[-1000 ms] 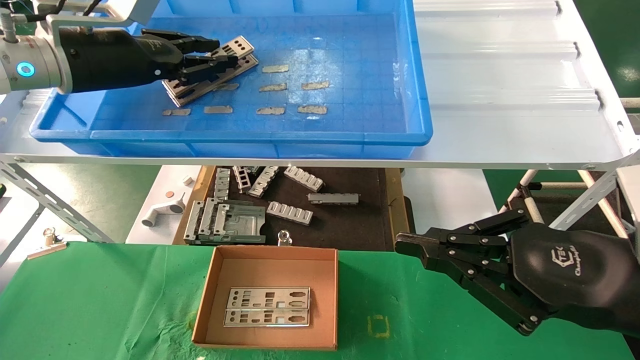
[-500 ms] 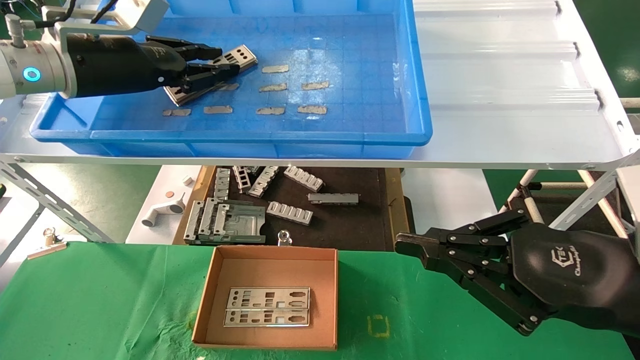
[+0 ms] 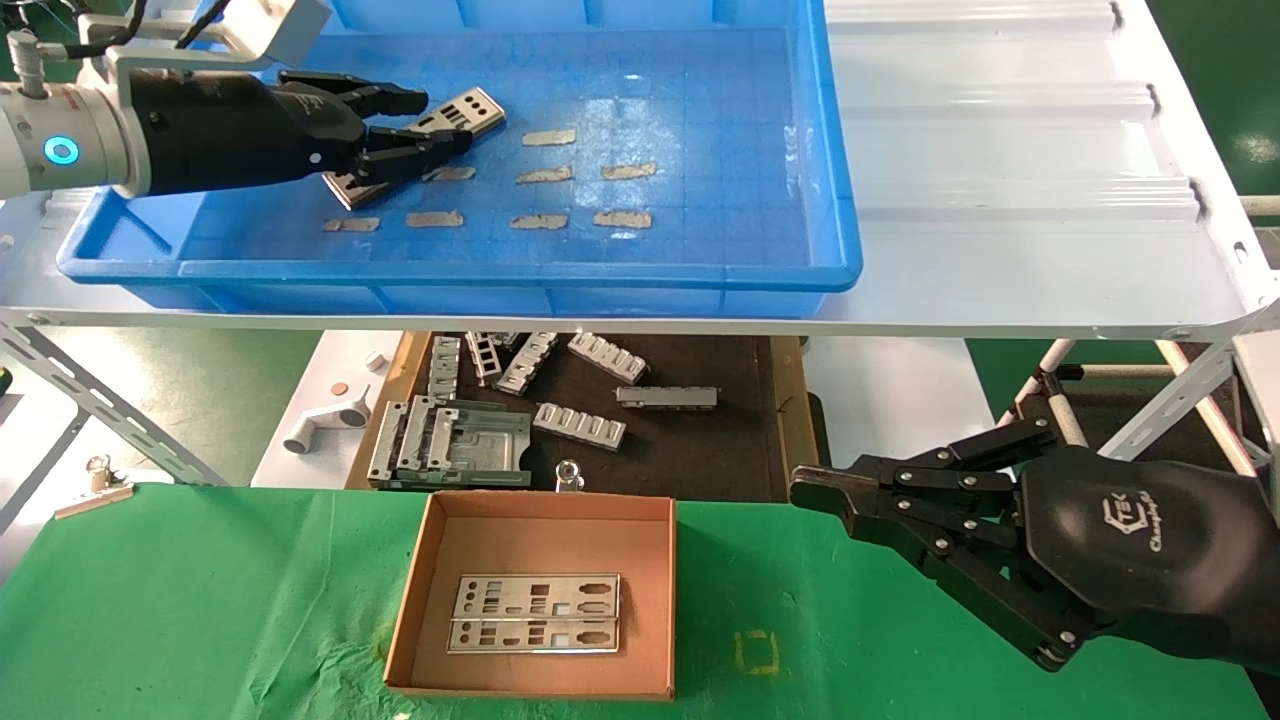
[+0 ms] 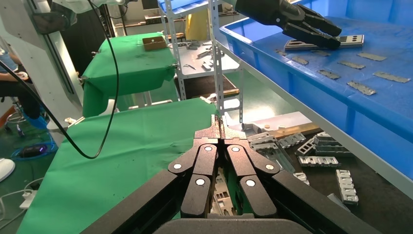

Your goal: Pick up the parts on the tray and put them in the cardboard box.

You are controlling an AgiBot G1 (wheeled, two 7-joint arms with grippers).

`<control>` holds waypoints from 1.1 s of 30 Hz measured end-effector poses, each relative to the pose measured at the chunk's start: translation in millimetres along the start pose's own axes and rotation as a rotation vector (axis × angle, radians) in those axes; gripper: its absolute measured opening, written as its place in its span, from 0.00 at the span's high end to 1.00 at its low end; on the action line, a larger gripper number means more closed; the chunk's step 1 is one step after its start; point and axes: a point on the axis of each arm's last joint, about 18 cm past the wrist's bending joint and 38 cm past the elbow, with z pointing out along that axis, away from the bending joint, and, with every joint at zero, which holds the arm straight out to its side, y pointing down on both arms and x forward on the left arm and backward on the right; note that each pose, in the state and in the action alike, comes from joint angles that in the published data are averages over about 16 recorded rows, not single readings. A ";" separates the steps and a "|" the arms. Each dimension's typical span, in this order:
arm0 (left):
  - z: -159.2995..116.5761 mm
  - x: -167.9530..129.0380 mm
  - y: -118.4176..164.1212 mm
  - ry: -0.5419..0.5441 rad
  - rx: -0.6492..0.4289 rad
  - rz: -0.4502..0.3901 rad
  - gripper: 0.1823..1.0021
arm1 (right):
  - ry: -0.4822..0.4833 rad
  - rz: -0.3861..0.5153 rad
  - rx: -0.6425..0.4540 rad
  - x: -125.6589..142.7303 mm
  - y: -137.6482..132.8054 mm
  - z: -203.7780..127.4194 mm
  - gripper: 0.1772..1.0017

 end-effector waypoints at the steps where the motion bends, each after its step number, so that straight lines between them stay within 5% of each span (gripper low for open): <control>1: -0.5 -0.1 -0.2 0.001 0.001 0.000 0.57 | 0.000 0.000 0.000 0.0 0.0 0.0 0.98; 23: -5.1 0.2 -2.0 0.014 0.014 -0.020 0.13 | 0.000 0.000 0.000 0.0 0.0 0.0 0.98; 33: -5.7 1.0 -1.0 0.019 0.012 -0.025 0.17 | 0.000 0.000 0.000 0.0 0.0 0.0 0.98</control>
